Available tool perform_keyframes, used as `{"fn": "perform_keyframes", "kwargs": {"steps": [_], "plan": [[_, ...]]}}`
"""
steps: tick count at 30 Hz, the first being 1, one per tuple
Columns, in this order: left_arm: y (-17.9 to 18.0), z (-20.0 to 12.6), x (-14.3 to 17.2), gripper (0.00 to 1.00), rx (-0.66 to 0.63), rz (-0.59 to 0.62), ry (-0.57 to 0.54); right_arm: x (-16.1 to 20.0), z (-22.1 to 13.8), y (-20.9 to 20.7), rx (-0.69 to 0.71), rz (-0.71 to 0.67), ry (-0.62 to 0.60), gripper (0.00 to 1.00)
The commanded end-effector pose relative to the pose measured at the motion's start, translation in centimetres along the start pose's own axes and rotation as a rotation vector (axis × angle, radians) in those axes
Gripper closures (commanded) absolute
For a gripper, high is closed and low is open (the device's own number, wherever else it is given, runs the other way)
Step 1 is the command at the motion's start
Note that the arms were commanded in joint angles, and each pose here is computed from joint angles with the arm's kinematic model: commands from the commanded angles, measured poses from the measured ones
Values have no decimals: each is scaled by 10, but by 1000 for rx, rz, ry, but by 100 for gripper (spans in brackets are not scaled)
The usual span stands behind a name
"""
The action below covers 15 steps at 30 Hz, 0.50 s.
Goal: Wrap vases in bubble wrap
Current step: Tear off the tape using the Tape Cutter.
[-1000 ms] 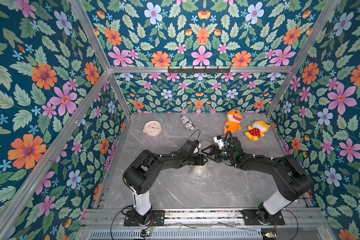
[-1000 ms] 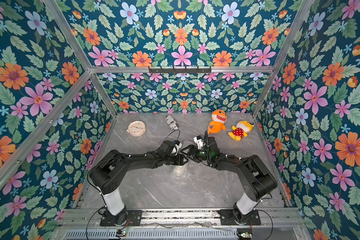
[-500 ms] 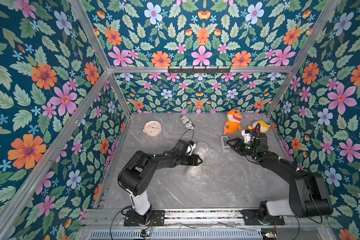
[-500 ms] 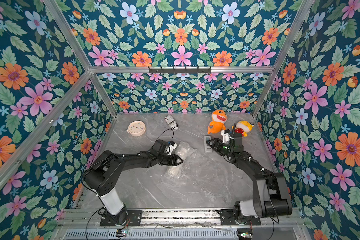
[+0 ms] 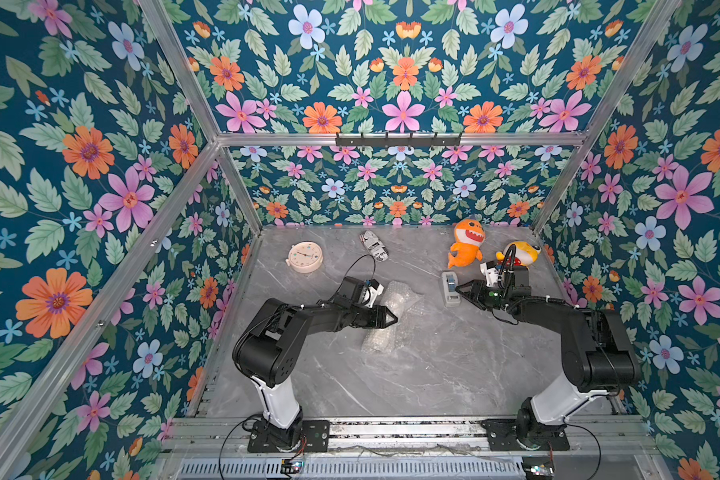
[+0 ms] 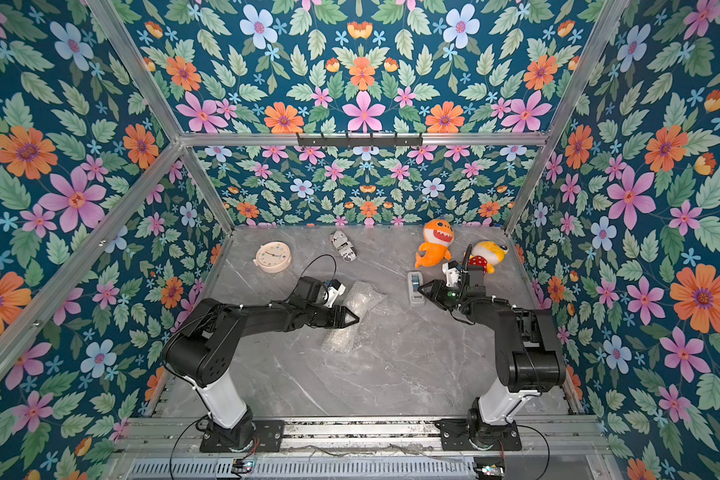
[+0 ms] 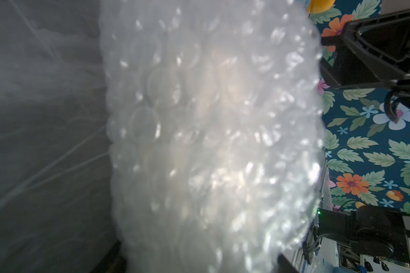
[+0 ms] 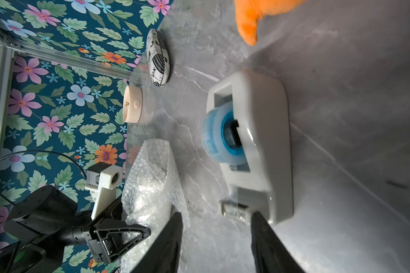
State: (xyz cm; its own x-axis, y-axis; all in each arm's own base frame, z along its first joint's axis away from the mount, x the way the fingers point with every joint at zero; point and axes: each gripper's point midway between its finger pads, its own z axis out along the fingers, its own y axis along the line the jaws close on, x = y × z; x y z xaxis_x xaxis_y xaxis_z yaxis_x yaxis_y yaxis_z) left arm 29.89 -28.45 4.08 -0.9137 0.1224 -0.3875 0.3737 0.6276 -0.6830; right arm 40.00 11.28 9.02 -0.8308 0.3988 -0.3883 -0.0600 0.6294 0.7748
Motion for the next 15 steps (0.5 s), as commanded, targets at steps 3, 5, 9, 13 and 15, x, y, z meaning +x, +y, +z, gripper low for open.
{"fn": "perform_keyframes", "kwargs": {"steps": [3,5,9,13,15], "plan": [[5,2,7,80,-15,-24,24,-13,6,5,-21,-95,2,51],[5,1,5,80,-18,-22,21,-12,11,3,-24,-94,27,51],[5,2,4,80,-22,-21,22,-8,16,1,-48,-88,56,53],[7,4,4,80,-22,-28,26,-6,19,2,-71,-82,72,54],[7,4,4,80,-20,-31,28,-5,19,2,-74,-85,76,54]]}}
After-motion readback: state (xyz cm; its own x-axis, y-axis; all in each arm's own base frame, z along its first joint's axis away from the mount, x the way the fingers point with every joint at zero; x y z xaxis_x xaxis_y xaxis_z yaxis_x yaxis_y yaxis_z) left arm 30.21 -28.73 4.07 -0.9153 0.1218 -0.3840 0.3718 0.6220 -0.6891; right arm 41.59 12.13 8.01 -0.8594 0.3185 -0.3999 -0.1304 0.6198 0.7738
